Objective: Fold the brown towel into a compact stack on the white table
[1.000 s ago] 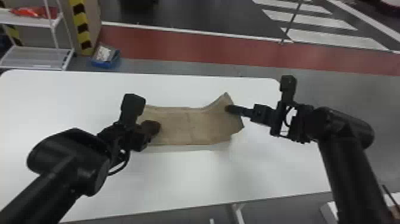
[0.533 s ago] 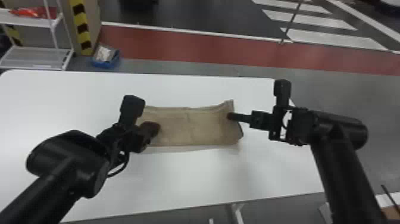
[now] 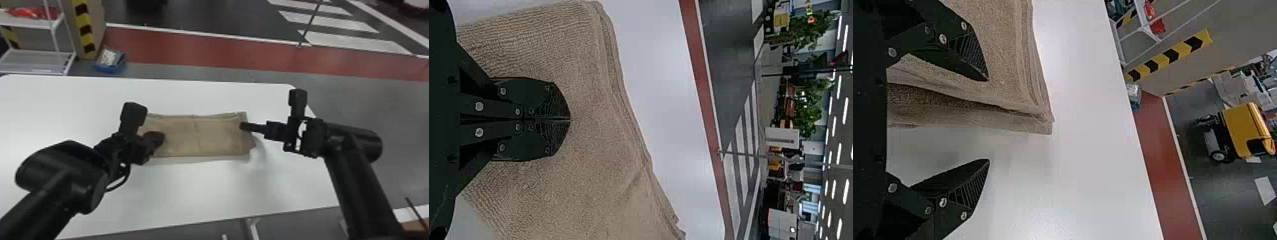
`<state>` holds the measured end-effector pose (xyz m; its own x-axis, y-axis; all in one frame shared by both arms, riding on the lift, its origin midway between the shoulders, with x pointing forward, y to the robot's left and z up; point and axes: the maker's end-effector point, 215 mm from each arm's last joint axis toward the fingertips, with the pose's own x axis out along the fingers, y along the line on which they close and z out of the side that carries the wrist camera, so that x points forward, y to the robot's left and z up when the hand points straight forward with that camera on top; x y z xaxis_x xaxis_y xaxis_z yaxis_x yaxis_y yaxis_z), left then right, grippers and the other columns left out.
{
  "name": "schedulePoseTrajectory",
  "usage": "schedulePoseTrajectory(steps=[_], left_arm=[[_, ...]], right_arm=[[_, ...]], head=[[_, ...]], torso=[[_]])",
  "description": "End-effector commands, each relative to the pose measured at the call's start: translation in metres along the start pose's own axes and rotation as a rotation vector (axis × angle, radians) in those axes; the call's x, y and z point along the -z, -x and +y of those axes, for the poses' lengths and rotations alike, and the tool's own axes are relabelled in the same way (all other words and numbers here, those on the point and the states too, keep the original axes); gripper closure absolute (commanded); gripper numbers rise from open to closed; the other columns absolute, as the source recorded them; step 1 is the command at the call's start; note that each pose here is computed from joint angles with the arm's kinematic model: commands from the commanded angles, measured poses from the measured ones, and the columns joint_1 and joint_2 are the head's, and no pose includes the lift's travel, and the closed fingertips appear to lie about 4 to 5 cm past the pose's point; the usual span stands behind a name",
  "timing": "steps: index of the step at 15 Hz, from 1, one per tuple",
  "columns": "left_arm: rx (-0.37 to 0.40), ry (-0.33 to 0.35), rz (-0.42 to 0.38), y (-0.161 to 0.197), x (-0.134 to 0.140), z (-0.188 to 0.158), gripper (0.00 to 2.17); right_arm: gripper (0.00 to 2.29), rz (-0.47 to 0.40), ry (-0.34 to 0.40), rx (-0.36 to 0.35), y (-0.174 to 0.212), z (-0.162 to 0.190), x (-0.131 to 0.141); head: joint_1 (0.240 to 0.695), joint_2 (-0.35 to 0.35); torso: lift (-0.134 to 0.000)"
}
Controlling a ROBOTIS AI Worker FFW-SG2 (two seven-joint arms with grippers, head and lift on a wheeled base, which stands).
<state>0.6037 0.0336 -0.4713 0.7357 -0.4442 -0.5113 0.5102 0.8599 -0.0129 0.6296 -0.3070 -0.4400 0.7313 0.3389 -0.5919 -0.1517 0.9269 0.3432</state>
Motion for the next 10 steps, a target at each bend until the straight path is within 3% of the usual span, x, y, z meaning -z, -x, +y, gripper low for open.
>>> schedulePoseTrajectory(steps=[1,7,10], left_arm=[[-0.001,0.0,0.001,0.002,0.002,0.002,2.14],[0.006,0.005,-0.002,0.006,0.004,0.001,2.14],[0.005,0.005,-0.002,0.009,0.006,0.003,2.14]], right_arm=[[0.36,-0.006,-0.012,-0.01,-0.007,0.005,0.001],[0.38,0.011,-0.003,-0.02,-0.024,0.022,0.008],[0.6,0.016,0.0,-0.03,-0.027,0.029,0.005]], head=[[0.695,-0.238],[0.695,-0.218],[0.695,-0.207]], torso=[[-0.12],[-0.12],[-0.12]])
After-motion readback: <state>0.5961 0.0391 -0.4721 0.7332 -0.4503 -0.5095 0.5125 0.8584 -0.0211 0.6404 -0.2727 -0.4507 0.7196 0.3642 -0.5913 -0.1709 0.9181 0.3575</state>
